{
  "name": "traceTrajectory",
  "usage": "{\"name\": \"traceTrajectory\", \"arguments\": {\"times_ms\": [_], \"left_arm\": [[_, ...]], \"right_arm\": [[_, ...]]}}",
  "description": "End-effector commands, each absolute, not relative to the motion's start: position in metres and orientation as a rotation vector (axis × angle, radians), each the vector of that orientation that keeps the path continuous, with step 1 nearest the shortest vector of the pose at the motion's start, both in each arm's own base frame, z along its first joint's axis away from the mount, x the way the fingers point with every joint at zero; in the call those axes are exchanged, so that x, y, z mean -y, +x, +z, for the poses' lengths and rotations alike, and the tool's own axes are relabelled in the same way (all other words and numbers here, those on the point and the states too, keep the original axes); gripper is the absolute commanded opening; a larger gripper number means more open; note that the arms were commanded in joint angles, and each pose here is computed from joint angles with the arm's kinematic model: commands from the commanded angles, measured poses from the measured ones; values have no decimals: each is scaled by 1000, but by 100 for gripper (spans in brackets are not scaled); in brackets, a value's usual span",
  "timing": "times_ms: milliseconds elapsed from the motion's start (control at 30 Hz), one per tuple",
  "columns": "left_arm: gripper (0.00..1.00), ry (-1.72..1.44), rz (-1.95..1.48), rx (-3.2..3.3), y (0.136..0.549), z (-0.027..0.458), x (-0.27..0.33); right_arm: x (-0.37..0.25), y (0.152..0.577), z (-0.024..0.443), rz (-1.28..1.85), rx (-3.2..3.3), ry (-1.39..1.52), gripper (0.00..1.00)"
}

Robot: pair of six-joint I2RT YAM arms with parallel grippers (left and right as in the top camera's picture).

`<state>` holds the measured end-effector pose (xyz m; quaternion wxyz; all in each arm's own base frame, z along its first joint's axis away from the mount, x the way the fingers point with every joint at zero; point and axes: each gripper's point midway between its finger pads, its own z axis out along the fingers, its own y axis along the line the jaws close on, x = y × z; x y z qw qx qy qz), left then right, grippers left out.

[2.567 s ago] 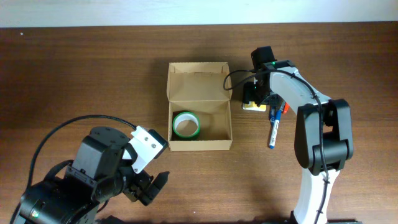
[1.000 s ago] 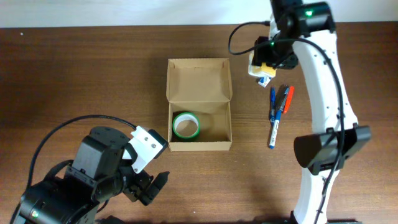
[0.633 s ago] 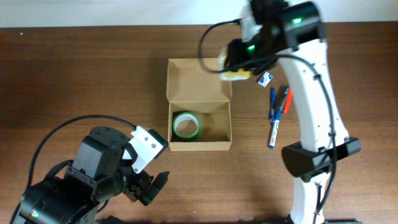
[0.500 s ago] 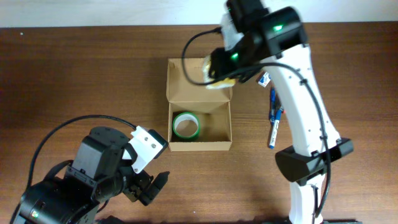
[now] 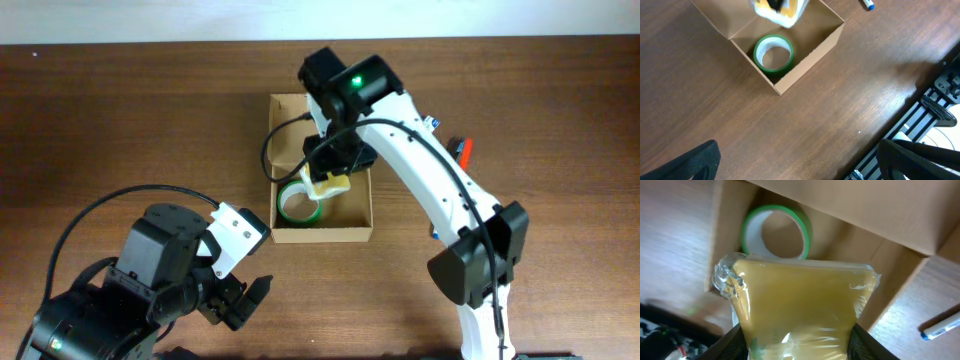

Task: Pack container
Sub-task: 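Carry the sticky-note pad into the box beside the tape roll, then release the pad and lift the right gripper toward the stapler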

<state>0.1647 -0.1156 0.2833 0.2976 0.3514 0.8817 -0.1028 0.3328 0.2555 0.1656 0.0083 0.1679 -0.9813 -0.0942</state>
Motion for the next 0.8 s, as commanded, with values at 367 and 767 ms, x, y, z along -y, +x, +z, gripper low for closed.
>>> {"name": "traceTrajectory", "arguments": {"times_ms": [367,767], "left_arm": [[99,949,-285,-2318,164,289,118],[100,949,-285,-2318,164,288,117]], "right_arm": [[-224,343,98,6,3142,152,54],[-218,352,90,76,3192,78,79]]}}
